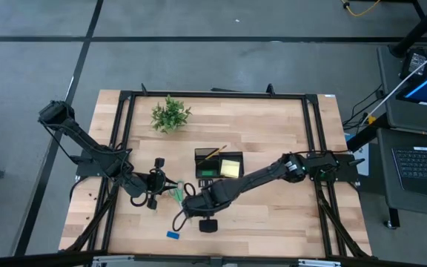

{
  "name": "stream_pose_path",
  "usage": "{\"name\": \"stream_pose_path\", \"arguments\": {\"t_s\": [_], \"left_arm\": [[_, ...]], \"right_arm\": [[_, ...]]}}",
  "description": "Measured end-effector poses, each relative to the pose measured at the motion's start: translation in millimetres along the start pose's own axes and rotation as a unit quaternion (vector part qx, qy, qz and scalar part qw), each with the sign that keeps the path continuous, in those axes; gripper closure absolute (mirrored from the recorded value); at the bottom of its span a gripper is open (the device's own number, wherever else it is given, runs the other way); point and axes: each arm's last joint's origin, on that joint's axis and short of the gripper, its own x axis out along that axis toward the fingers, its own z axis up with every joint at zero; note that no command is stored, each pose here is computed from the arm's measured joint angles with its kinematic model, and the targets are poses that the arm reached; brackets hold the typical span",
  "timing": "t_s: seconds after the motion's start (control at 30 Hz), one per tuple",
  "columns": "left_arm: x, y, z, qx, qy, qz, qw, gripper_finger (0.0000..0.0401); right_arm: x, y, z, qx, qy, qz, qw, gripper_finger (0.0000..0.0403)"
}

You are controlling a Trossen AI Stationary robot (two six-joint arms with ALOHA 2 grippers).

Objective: Pick and place office supplies into organizer
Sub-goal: Put the yellow pencil into the black desk organizer

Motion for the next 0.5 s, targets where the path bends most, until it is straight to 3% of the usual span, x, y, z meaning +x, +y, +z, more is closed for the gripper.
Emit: {"name": "stream_pose_path", "arguments": {"t_s": [0.27, 0.5], "left_arm": [[0, 0, 0, 0.0, 0.0, 0.0, 1.0, 0.0356], [0, 0, 0, 0.001, 0.002, 0.0, 1.0, 0.0356]], "right_arm": [[23, -17, -10, 0.012, 0.035, -0.023, 0.999, 0.0267], [34, -31, -10, 0.027, 0.041, -0.004, 0.999, 0.0234]]}}
